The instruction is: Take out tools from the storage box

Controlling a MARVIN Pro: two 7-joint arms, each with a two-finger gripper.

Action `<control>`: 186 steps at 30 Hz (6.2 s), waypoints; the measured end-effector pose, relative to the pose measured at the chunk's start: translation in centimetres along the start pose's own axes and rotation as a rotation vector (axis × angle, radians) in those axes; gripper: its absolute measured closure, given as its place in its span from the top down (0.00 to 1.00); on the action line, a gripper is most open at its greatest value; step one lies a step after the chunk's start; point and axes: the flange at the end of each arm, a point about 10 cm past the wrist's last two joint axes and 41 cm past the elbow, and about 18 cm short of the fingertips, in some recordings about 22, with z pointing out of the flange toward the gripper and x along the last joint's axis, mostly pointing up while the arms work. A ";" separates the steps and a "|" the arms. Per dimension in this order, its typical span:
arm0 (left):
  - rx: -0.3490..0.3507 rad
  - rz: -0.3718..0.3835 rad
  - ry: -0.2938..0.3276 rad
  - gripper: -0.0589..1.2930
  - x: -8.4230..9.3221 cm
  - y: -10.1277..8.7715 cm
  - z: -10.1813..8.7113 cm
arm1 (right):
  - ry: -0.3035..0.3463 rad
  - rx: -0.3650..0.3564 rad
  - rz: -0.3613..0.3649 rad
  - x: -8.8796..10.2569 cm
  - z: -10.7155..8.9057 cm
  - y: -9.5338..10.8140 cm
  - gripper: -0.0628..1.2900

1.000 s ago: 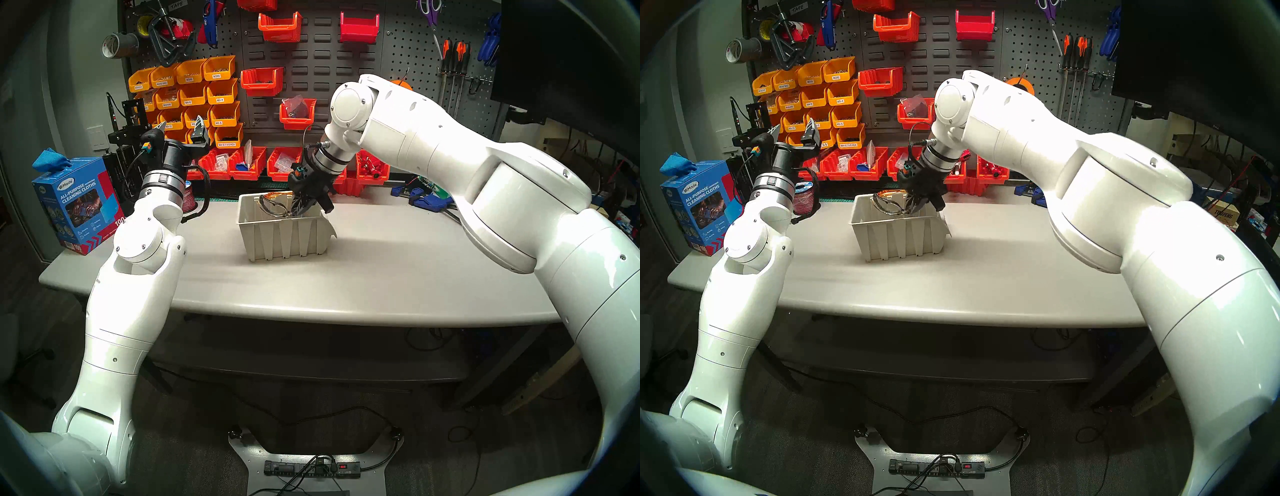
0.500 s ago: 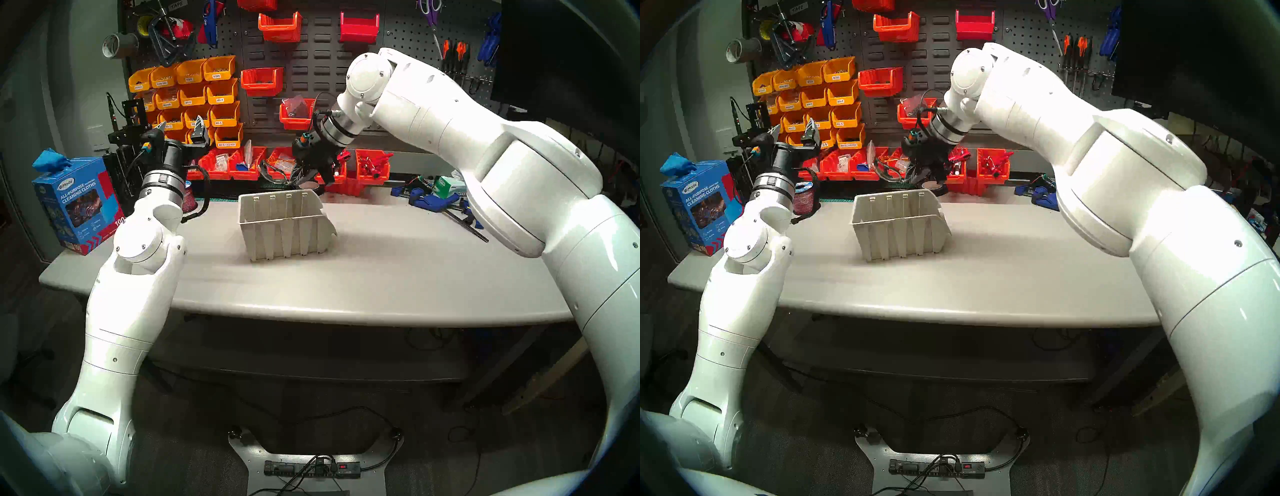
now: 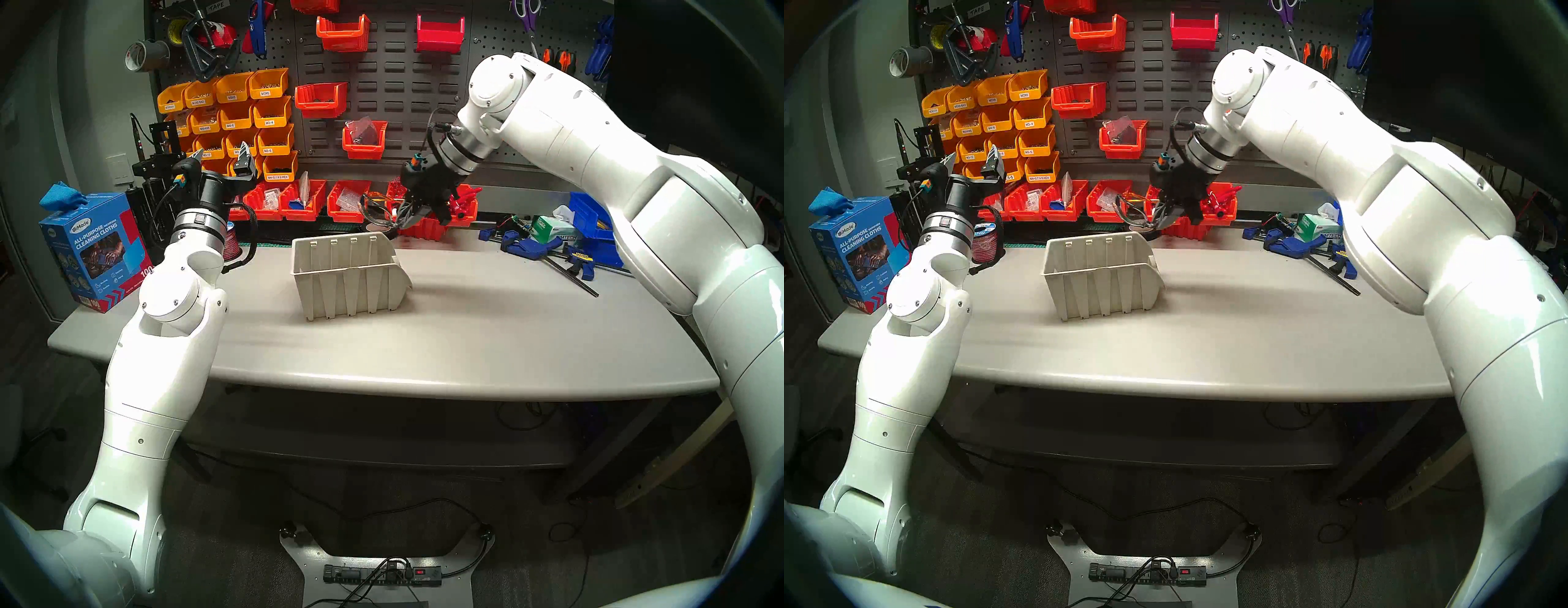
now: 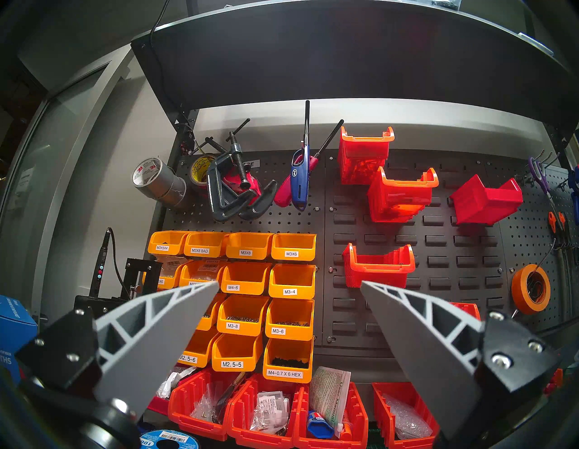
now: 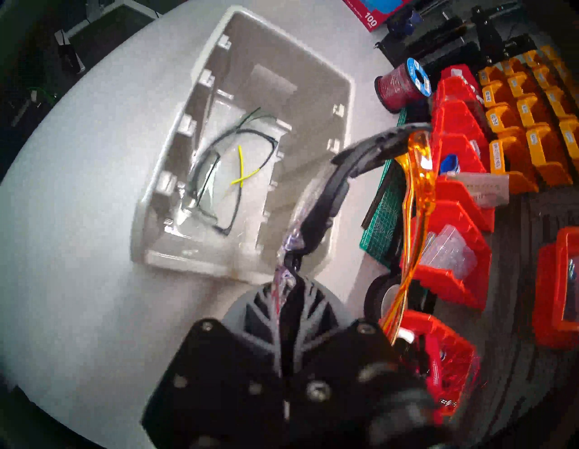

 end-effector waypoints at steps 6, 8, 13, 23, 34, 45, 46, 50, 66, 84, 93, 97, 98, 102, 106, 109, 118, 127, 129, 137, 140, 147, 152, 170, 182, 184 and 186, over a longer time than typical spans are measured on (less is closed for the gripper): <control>0.000 0.000 0.000 0.96 0.0 0.0 0.0 | -0.029 0.044 0.139 -4.3 -0.9 -2.3 0.03; 0.000 0.000 0.000 0.96 0.0 0.0 0.0 | -0.035 0.052 0.170 -5.3 -0.9 -2.8 0.03; 0.000 0.000 0.000 0.96 0.0 0.0 0.0 | -0.065 0.070 0.297 -9.4 -1.2 -5.2 0.02; 0.000 0.000 0.000 0.96 0.0 0.0 0.0 | -0.076 0.120 0.452 -13.9 0.7 -9.7 0.02; -0.001 0.000 0.000 0.96 0.0 0.0 0.0 | -0.041 0.210 0.482 -13.7 4.5 -13.3 0.02; -0.001 0.000 0.000 0.96 0.0 0.0 0.0 | -0.017 0.222 0.487 -12.2 4.4 -14.9 0.66; -0.001 0.000 0.000 0.96 0.0 0.0 0.0 | -0.015 0.218 0.489 -12.1 4.3 -15.0 0.83; -0.001 0.000 0.000 0.96 0.0 0.0 0.0 | 0.001 0.196 0.503 -11.7 4.1 -15.6 0.93; -0.001 0.000 0.000 0.96 0.0 0.0 0.0 | 0.110 -0.068 0.469 -6.9 -0.6 -13.3 0.93; -0.001 0.000 0.000 0.96 0.0 0.0 0.0 | 0.185 -0.402 0.477 -4.3 -4.4 -12.5 0.93; -0.001 0.000 0.000 0.96 0.0 0.0 0.0 | 0.233 -0.558 0.461 -3.7 -4.0 -11.6 0.93; -0.001 0.000 0.000 0.96 0.0 0.0 0.0 | 0.236 -0.624 0.453 -3.8 -3.9 -11.3 0.93; -0.001 0.000 0.000 0.96 0.0 0.0 0.0 | 0.236 -0.645 0.451 -3.8 -3.9 -11.3 0.93; -0.001 0.000 0.000 0.96 0.0 0.0 0.0 | 0.241 -0.727 0.446 -3.9 -3.8 -11.2 0.93; -0.001 0.000 0.000 0.96 0.0 0.0 0.0 | 0.248 -0.800 0.443 -4.0 -3.6 -11.2 0.93; -0.014 -0.002 0.004 0.96 0.1 0.1 0.0 | 0.253 -0.858 0.443 -4.0 -3.6 -11.2 0.93; -0.139 -0.035 0.048 0.96 0.8 1.8 0.0 | 0.266 -1.025 0.457 -3.9 -2.9 -11.8 0.93; -0.363 -0.020 0.073 0.96 1.3 3.5 0.1 | 0.267 -1.151 0.479 -3.6 -1.9 -12.4 0.93; -0.393 -0.010 0.073 0.96 1.3 3.5 0.2 | 0.267 -1.162 0.482 -3.6 -1.7 -12.4 0.93; -0.585 0.074 0.050 0.96 1.3 3.2 0.6 | 0.268 -1.203 0.495 -3.4 -0.9 -12.8 0.93; -0.657 0.110 0.032 0.96 1.2 2.9 0.6 | 0.269 -1.212 0.498 -3.3 -0.7 -12.9 0.93; -0.794 0.163 -0.014 0.96 1.0 2.3 0.4 | 0.269 -1.230 0.499 -3.2 -0.7 -12.9 0.93; -0.898 0.185 -0.051 0.96 1.0 2.0 -0.1 | 0.271 -1.241 0.497 -3.1 -0.8 -12.8 0.93; -1.309 0.235 -0.272 0.96 -0.4 1.3 -2.5 | 0.271 -1.265 0.497 -3.0 -0.9 -12.8 0.96; -1.456 0.412 -0.265 0.96 -2.3 0.8 -1.3 | 0.270 -1.277 0.498 -2.9 -0.9 -12.8 0.96; -1.473 0.440 -0.256 0.96 -2.6 0.9 -1.0 | 0.269 -1.280 0.498 -2.9 -0.9 -12.9 0.96; -1.498 0.465 -0.248 0.96 -2.9 1.1 -0.6 | 0.269 -1.282 0.498 -2.9 -0.9 -12.9 0.96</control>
